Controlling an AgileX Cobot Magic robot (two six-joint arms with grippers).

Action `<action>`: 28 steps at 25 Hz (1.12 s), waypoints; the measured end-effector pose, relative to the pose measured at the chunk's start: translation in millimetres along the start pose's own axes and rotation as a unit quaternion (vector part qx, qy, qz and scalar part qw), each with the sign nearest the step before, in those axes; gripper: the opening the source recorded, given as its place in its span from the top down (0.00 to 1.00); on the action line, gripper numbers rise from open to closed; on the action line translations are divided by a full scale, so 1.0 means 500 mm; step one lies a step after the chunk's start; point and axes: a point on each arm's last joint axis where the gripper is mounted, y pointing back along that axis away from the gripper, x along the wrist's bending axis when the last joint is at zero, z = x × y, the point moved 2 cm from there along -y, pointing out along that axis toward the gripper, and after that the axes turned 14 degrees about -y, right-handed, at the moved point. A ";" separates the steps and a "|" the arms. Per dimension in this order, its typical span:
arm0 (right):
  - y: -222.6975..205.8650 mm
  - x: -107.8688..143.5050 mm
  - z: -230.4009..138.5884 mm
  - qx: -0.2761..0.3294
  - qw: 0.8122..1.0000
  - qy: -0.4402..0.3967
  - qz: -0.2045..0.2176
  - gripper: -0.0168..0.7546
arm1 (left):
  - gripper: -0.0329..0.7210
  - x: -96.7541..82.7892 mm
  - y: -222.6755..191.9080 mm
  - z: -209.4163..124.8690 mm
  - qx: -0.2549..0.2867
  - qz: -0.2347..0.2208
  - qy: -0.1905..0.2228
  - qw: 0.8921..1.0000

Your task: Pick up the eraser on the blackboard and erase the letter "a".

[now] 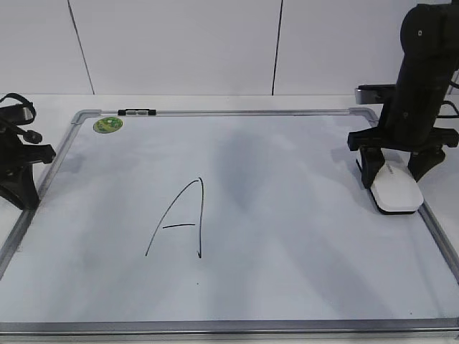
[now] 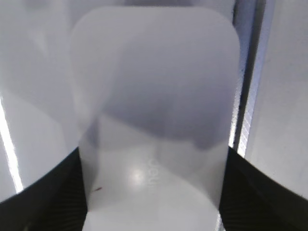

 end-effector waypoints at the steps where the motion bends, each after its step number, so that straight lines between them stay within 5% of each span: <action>1: 0.000 0.000 0.000 0.000 1.000 0.000 0.000 0.27 | 0.94 0.000 0.000 0.000 0.000 0.000 0.000 1.000; 20: 0.000 -0.005 0.002 -0.004 1.000 0.002 -0.011 0.26 | 0.94 0.000 0.000 0.000 0.001 0.000 0.000 1.000; 28: 0.000 -0.005 0.003 -0.005 1.000 0.002 -0.011 0.13 | 0.94 0.000 0.000 0.000 0.001 0.000 0.000 1.000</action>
